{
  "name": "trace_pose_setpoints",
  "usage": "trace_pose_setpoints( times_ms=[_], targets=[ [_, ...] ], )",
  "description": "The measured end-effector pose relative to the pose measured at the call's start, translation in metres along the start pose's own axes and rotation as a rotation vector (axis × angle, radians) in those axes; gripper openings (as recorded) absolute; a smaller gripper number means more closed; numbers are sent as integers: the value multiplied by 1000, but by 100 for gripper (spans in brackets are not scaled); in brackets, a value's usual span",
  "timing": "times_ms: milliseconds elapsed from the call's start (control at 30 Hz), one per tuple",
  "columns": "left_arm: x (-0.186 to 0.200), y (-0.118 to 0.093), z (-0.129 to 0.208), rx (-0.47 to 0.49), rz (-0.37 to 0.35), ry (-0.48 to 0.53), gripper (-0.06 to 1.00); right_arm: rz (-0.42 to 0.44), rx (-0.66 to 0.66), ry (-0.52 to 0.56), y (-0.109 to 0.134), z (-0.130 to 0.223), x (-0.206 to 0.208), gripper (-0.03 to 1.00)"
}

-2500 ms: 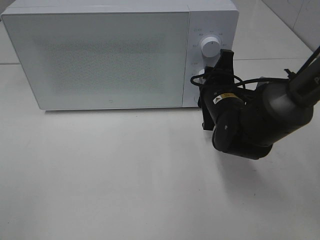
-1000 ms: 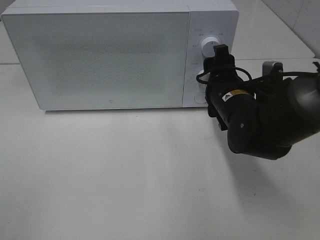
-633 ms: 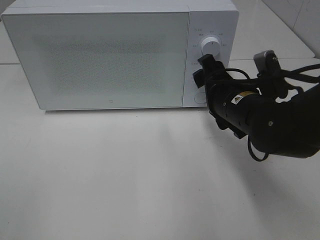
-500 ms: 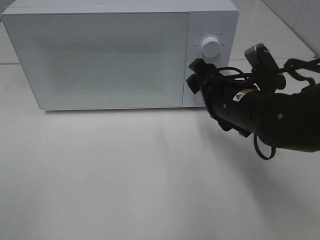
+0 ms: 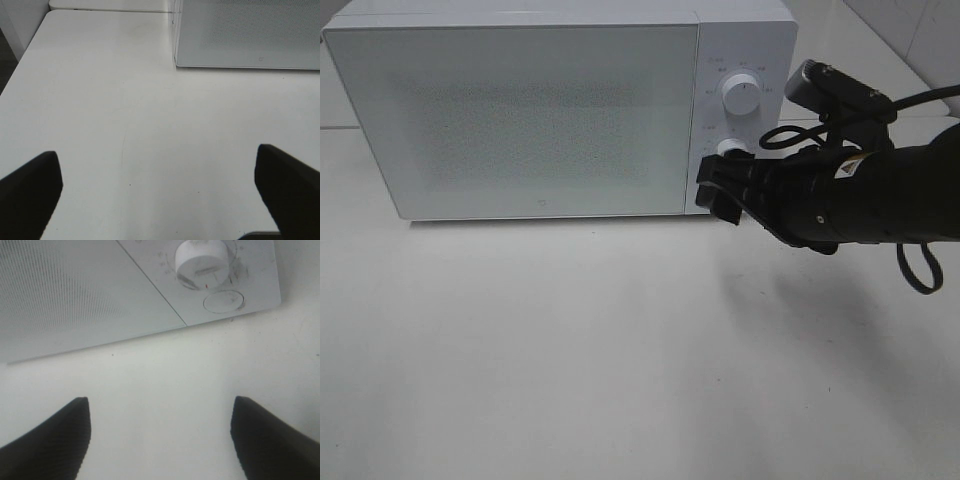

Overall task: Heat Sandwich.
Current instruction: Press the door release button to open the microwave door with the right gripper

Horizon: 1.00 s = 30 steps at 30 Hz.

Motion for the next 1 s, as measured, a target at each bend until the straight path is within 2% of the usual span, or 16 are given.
trace_pose_setpoints(
  times_ms=[200,533,1000],
  targets=[
    [0,0,0,0,0,0,97,15,121,104,-7,1,16,74],
    [0,0,0,0,0,0,97,27,324,200,-7,2,55,74],
    [0,0,0,0,0,0,97,45,412,321,-13,12,118,74]
  ],
)
Point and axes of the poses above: a point on each arm's last joint axis where the gripper is mounted, x pointing back along that axis away from the gripper, y along the wrist's bending axis when the last joint is at zero, z = x × y, the point moved 1 cm from there along -x, pointing out along that axis toward the gripper, and after that the axes turned 2 degrees about -x, right-handed, at the moved point
